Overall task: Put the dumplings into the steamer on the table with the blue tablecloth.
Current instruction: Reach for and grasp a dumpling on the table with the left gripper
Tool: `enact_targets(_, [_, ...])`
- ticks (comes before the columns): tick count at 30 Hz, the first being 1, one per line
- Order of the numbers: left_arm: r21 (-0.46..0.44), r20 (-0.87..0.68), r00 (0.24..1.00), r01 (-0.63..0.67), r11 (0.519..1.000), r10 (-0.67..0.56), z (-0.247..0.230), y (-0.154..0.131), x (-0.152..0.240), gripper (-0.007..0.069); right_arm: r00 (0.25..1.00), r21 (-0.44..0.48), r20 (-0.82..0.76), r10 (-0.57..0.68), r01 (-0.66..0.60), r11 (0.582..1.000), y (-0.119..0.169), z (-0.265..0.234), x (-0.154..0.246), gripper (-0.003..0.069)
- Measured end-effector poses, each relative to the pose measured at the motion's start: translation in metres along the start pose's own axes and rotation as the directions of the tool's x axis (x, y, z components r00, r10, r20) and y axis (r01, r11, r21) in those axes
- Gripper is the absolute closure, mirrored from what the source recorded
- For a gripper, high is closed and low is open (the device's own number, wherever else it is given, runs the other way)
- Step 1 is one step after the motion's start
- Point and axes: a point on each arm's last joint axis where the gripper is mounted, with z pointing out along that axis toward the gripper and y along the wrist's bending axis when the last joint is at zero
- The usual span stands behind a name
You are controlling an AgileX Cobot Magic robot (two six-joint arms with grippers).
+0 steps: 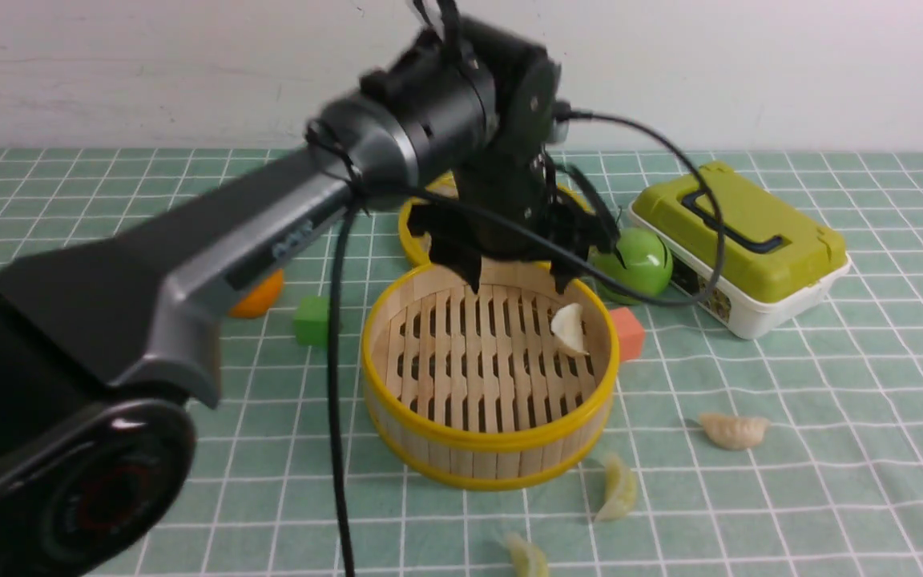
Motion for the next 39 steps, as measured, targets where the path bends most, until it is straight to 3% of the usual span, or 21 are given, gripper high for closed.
enact_targets(3, [0.050, 0.058, 0.998, -0.039, 0.998, 0.036, -0.069, 0.003, -0.002, 0.0016, 1.000, -0.005, 0.000, 0.006, -0.006, 1.000, 0.000, 0.000, 0.000, 0.0627])
enact_targets(8, [0.058, 0.028, 0.998, -0.065, 0.996, 0.063, -0.108, 0.009, 0.024, 0.0093, 1.000, -0.004, 0.001, 0.025, -0.025, 1.000, 0.000, 0.000, 0.000, 0.0627])
enact_targets(13, [0.018, -0.184, 0.975, -0.126, 0.992, 0.127, -0.078, 0.008, 0.081, 0.0141, 0.999, -0.001, 0.020, 0.025, -0.025, 1.000, 0.001, -0.005, 0.002, 0.0626])
enact_targets(15, [0.009, -0.302, 0.942, -0.152, 0.988, 0.147, -0.043, 0.002, 0.127, 0.0153, 0.999, 0.002, 0.043, 0.021, -0.021, 1.000, 0.002, -0.010, 0.004, 0.0622])
enact_targets(18, [0.020, -0.308, 0.947, -0.090, 0.996, 0.091, -0.015, -0.001, 0.155, 0.0158, 0.998, 0.006, 0.062, 0.017, -0.017, 1.000, 0.003, -0.014, 0.007, 0.0618])
enact_targets(22, [0.023, -0.259, 0.966, 0.003, 1.000, 0.003, 0.010, -0.001, 0.163, 0.0158, 0.998, 0.006, 0.068, 0.016, -0.016, 1.000, 0.004, -0.016, 0.008, 0.0618])
enact_targets(34, [0.045, -0.270, 0.960, 0.083, 0.996, -0.068, 0.061, -0.009, 0.172, 0.0179, 0.998, 0.005, 0.068, 0.016, -0.017, 1.000, 0.004, -0.016, 0.008, 0.0618])
enact_targets(39, [0.034, -0.285, 0.957, 0.064, 0.997, -0.052, 0.062, -0.008, 0.174, 0.0372, 0.998, 0.005, 0.068, 0.016, -0.017, 1.000, 0.004, -0.016, 0.008, 0.0615])
